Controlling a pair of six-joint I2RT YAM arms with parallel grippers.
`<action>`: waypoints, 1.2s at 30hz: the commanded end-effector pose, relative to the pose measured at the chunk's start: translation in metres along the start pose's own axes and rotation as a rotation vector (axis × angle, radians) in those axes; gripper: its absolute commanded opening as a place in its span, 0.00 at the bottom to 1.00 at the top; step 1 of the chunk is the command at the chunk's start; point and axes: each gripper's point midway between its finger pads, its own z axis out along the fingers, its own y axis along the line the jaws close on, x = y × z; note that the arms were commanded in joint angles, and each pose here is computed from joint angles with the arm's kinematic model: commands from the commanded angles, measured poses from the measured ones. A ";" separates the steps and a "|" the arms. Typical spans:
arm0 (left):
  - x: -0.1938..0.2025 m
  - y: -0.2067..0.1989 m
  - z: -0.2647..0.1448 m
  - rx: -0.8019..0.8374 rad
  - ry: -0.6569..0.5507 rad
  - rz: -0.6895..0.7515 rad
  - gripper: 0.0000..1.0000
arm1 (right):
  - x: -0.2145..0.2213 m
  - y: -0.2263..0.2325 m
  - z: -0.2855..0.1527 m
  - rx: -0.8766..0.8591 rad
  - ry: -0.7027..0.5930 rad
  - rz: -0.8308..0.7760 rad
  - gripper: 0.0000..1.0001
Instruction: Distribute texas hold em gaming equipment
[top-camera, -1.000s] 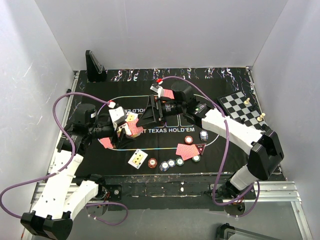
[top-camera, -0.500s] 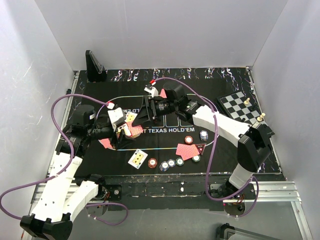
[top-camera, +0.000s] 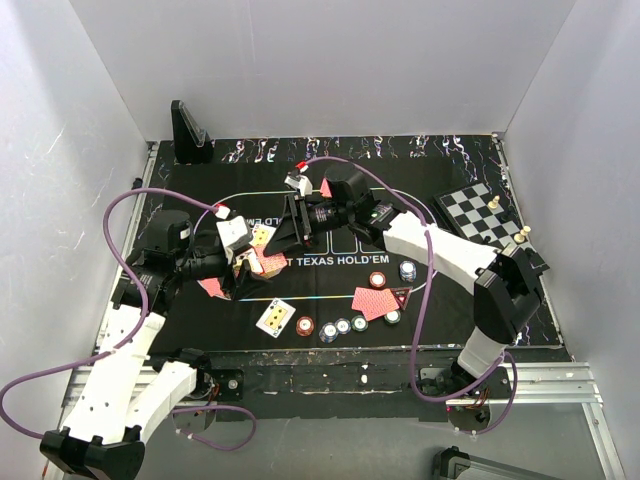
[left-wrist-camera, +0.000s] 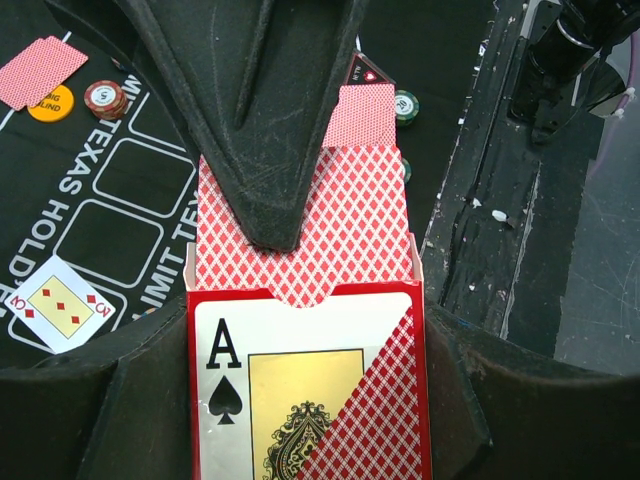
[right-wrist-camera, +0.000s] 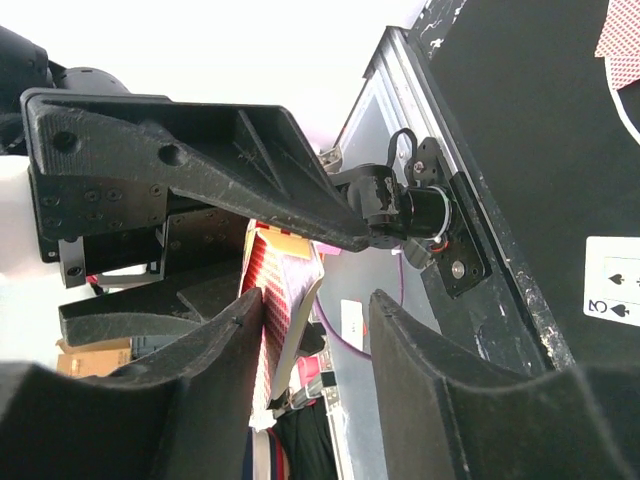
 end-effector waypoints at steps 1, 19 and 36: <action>-0.014 -0.003 -0.003 0.009 -0.045 0.051 0.00 | 0.004 0.014 -0.015 -0.033 -0.008 -0.039 0.49; -0.014 -0.007 -0.005 0.003 -0.058 0.054 0.00 | -0.002 0.008 -0.037 -0.002 -0.043 -0.013 0.28; -0.011 -0.007 -0.005 0.000 -0.054 0.050 0.00 | -0.023 0.015 -0.075 0.032 -0.121 -0.034 0.11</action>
